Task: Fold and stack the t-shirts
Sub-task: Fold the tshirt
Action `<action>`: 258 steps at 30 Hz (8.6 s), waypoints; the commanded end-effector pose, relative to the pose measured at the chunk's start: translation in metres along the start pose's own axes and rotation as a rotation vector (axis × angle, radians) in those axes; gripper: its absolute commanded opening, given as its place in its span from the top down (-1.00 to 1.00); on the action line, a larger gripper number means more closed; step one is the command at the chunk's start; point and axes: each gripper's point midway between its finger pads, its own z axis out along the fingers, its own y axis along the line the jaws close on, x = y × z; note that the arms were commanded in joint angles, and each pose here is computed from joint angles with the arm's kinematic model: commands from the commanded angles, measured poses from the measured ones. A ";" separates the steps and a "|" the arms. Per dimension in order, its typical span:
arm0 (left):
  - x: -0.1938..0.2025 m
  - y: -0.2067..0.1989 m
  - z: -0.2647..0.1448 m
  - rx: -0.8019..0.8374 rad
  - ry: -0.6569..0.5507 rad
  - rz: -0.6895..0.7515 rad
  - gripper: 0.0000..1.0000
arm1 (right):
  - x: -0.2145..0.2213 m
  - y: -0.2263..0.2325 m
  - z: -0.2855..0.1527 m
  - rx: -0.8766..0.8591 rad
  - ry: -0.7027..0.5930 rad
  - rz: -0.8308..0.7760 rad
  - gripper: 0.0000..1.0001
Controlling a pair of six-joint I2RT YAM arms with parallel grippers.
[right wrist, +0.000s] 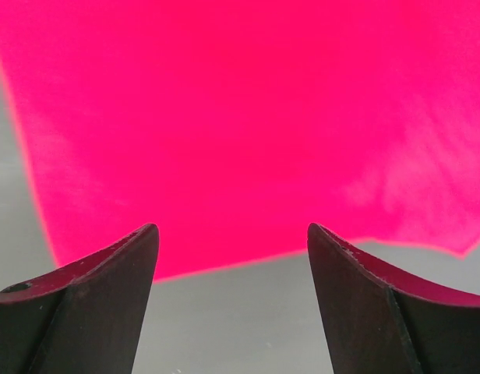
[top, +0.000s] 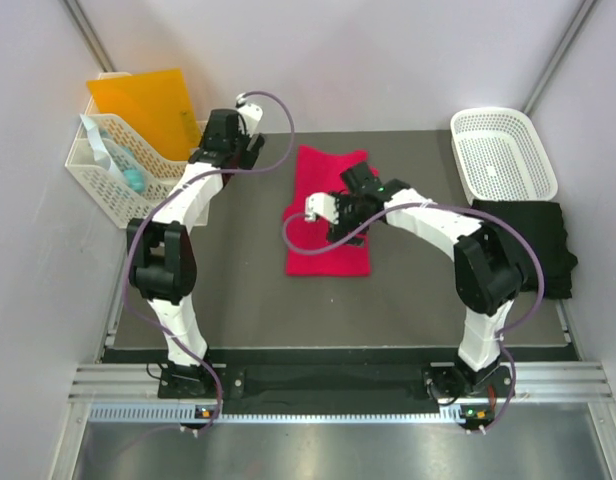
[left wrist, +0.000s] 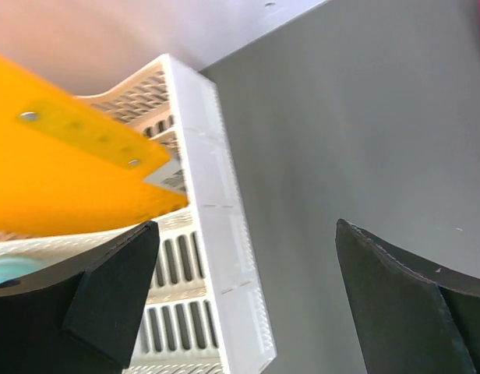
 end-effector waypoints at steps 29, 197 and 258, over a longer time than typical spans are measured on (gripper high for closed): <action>-0.091 0.075 -0.049 -0.216 -0.198 -0.100 -0.98 | -0.033 0.097 0.063 -0.087 0.028 -0.101 -0.46; -0.016 -0.219 0.055 0.977 -0.137 0.125 -0.98 | 0.089 -0.100 -0.055 0.023 -0.091 0.632 -0.27; 0.004 -0.233 0.057 1.017 -0.091 0.075 1.00 | 0.098 -0.124 -0.003 -0.097 -0.247 0.869 -0.43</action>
